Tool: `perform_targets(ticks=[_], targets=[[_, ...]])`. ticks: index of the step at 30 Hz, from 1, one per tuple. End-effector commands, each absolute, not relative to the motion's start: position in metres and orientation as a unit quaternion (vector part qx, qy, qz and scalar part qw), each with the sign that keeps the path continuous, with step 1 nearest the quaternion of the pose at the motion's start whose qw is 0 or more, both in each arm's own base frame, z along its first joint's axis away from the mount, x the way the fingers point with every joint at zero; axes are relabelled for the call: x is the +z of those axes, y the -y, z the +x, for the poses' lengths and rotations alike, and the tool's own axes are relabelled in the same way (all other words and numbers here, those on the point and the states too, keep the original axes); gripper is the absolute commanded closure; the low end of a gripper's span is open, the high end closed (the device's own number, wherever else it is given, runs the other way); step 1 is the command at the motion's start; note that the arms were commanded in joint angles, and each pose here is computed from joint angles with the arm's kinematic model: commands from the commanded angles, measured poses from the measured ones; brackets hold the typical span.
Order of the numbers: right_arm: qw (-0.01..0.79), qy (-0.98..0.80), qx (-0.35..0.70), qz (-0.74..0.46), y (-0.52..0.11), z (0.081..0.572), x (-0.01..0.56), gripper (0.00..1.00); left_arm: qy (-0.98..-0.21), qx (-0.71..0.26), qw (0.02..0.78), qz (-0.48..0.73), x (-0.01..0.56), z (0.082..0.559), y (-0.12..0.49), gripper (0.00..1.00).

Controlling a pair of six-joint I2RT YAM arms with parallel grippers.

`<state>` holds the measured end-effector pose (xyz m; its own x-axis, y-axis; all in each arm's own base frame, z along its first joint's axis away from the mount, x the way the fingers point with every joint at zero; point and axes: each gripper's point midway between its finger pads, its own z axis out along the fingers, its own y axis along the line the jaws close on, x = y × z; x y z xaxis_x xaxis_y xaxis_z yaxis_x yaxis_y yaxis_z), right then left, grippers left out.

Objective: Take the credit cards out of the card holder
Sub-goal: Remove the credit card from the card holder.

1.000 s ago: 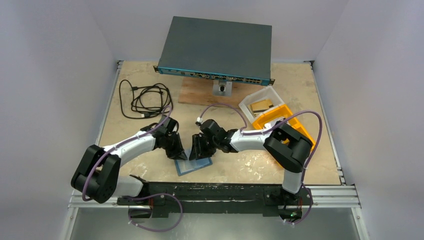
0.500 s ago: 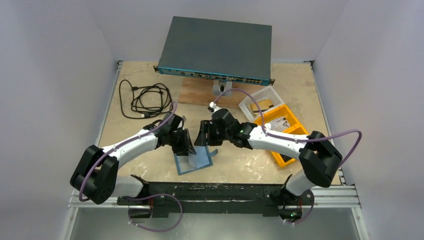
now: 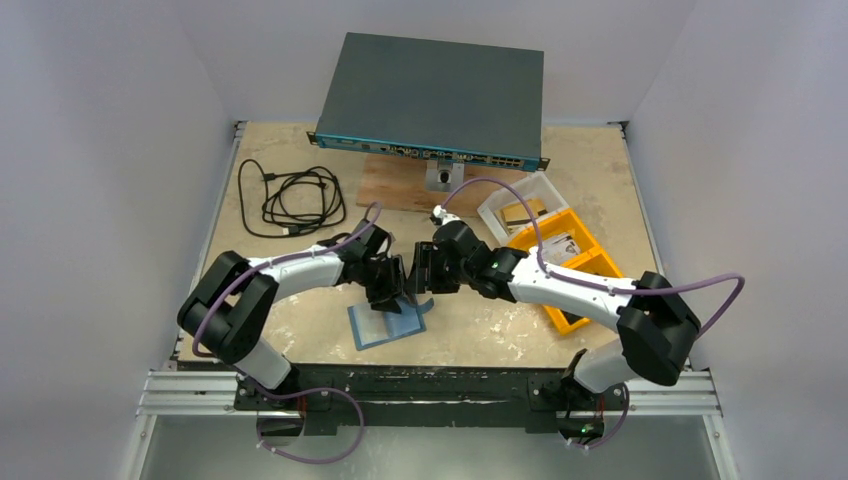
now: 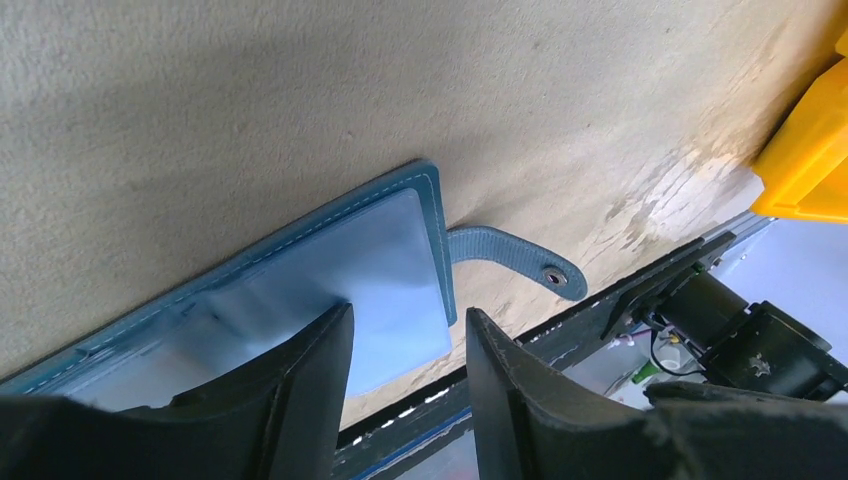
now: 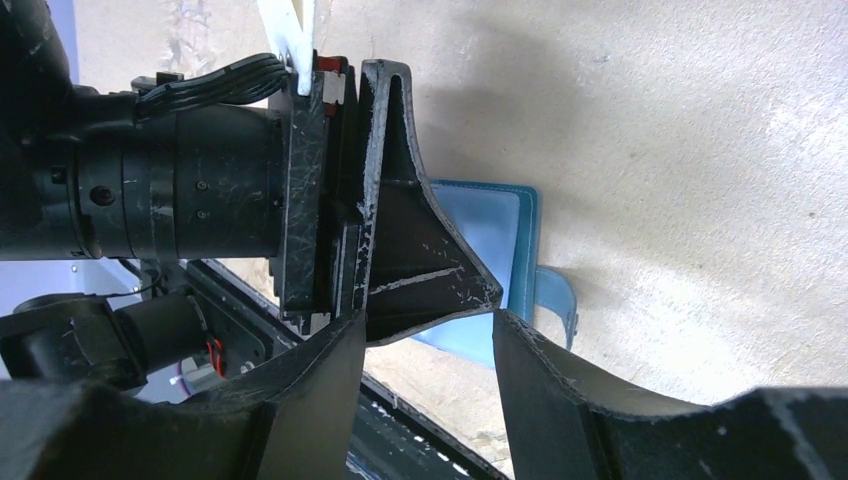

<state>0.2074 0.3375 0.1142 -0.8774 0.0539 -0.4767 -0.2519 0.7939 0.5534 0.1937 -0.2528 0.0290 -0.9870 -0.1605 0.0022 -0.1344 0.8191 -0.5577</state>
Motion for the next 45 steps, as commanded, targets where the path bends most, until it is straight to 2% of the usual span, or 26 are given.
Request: perform_targets(ticks=[1, 16, 22, 27, 36, 38, 45], targets=[[0.264, -0.911, 0.311, -0.068, -0.337, 0.21, 0.124, 0.5, -0.948, -0.307, 0.048, -0.072, 0.046, 0.206, 0.262, 0.54], [0.271, -0.886, 0.343, -0.155, -0.386, 0.184, 0.139, 0.52, -0.953, -0.253, 0.117, -0.119, 0.083, 0.218, 0.19, 0.49], [0.241, -0.901, 0.302, -0.197, -0.411, 0.174, 0.105, 0.47, -0.953, -0.209, 0.13, -0.177, 0.078, 0.212, 0.146, 0.48], [0.224, -0.92, 0.236, -0.22, -0.423, 0.174, 0.066, 0.48, -0.95, -0.188, 0.123, -0.215, 0.066, 0.204, 0.121, 0.47], [0.212, -0.931, 0.183, -0.234, -0.427, 0.172, 0.035, 0.49, -0.948, -0.183, 0.119, -0.231, 0.059, 0.195, 0.108, 0.47], [0.208, -0.934, 0.17, -0.235, -0.424, 0.172, 0.027, 0.51, -0.948, -0.186, 0.119, -0.23, 0.058, 0.194, 0.108, 0.47], [0.162, -0.951, 0.14, -0.225, -0.41, 0.16, -0.007, 0.77, -0.95, -0.204, 0.108, -0.211, 0.056, 0.19, 0.115, 0.47]])
